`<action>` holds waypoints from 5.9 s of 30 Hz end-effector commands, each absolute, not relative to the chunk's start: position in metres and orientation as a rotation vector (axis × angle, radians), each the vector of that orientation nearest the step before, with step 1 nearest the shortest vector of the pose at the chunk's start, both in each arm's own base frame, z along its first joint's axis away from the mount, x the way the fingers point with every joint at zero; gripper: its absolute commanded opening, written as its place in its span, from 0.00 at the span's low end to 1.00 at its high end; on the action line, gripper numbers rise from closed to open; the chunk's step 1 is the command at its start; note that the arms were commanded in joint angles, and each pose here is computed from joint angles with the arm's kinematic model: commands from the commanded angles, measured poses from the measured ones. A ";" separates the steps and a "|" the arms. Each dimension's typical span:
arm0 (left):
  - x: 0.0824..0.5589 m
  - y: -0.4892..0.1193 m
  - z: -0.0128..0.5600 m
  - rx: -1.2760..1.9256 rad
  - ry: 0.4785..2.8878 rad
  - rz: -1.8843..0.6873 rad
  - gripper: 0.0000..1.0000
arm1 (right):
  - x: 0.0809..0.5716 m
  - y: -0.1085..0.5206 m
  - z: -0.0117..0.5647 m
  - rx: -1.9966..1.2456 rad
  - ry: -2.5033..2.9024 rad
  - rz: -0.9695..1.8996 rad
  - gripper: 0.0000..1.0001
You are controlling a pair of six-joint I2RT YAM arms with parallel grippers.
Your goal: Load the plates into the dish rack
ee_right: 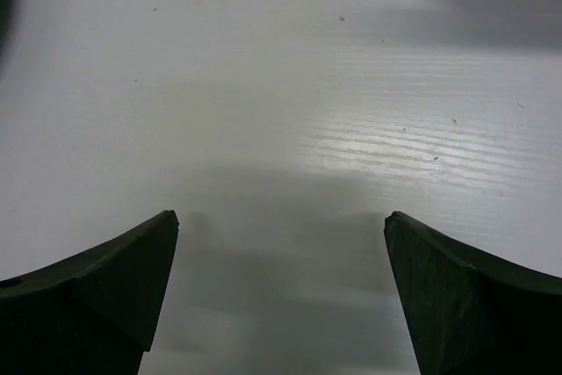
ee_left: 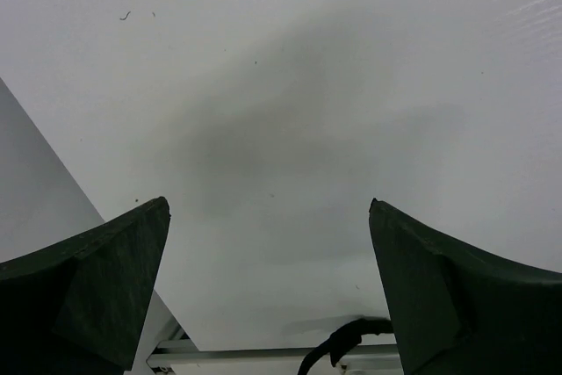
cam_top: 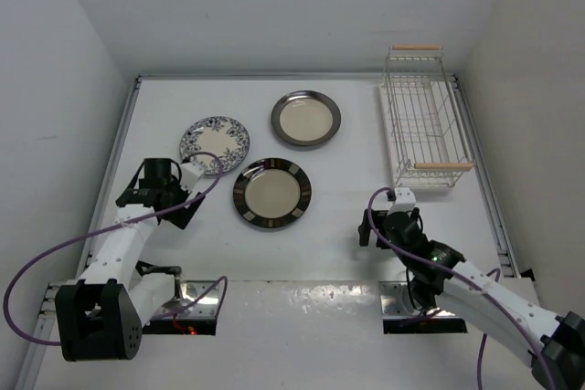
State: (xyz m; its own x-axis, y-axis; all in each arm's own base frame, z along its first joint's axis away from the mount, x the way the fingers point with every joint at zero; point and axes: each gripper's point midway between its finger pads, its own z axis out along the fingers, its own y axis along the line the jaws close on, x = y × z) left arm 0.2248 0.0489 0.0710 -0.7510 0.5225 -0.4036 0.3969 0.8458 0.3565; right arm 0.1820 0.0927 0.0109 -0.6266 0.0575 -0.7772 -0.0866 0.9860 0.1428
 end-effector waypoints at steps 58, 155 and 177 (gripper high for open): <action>0.355 0.064 0.130 0.163 2.610 -0.123 0.77 | 0.420 0.019 0.377 0.119 1.870 0.173 0.00; 0.354 0.061 0.119 0.186 2.653 -0.165 0.78 | 0.394 -0.130 0.294 0.010 1.797 -0.568 0.00; 0.352 0.060 0.119 0.199 2.657 -0.178 0.78 | 0.385 -0.130 0.273 0.012 1.818 -0.578 0.00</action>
